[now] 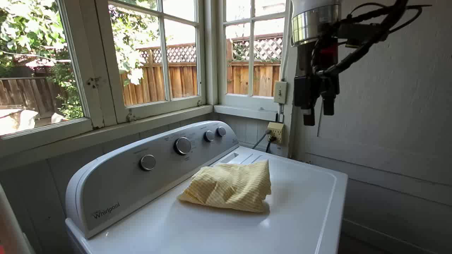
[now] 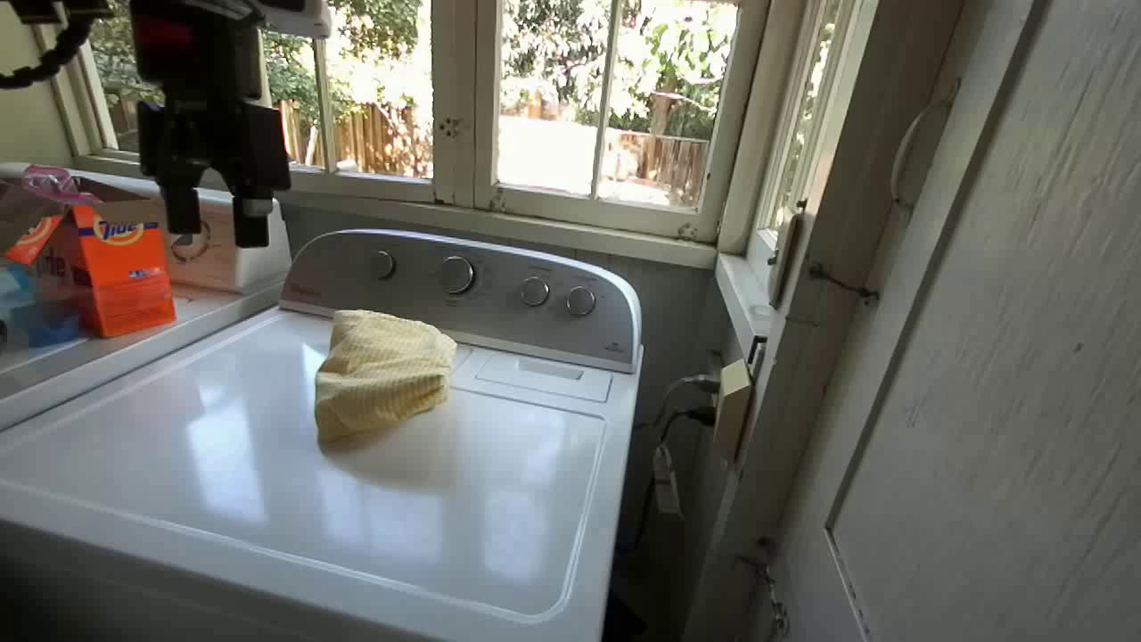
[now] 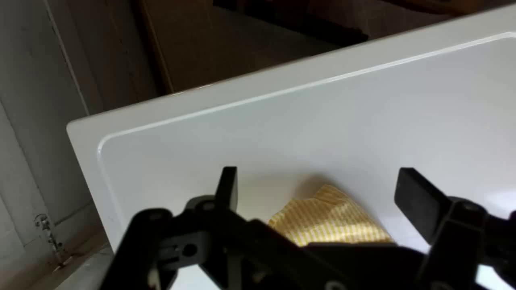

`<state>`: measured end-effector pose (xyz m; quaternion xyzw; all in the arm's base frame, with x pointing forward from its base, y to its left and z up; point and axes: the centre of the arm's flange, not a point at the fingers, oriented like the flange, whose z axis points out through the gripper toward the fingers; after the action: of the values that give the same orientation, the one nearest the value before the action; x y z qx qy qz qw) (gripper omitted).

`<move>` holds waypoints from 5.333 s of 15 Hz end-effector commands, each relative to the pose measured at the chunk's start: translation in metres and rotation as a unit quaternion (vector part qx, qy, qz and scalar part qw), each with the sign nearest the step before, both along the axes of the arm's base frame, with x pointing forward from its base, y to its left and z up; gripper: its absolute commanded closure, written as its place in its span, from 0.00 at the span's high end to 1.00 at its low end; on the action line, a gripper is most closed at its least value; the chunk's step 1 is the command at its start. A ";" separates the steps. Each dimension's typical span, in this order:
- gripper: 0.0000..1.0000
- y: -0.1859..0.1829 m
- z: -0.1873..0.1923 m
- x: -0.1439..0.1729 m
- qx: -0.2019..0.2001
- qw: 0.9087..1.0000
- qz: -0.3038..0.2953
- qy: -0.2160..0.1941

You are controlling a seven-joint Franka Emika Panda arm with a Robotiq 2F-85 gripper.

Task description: Unlatch the hook on the door

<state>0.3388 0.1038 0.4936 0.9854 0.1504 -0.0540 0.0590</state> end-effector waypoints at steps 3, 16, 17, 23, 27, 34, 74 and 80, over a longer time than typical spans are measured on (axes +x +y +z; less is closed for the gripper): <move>1.00 0.000 0.000 0.000 0.000 1.000 0.000 0.000; 1.00 0.000 0.000 0.000 0.000 1.000 0.000 0.000; 1.00 0.000 0.000 0.000 0.000 1.000 0.000 0.000; 1.00 0.007 -0.003 0.036 0.065 0.991 -0.110 -0.031; 1.00 -0.026 0.005 0.070 0.108 0.973 -0.200 -0.049; 1.00 -0.091 0.013 0.109 0.185 0.915 -0.354 -0.050; 1.00 -0.252 -0.008 0.168 0.410 0.475 -0.721 -0.295; 1.00 -0.287 -0.024 0.173 0.418 0.450 -0.735 -0.287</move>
<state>0.5064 -0.1574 0.4830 0.6081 -0.6418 0.2842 -0.3707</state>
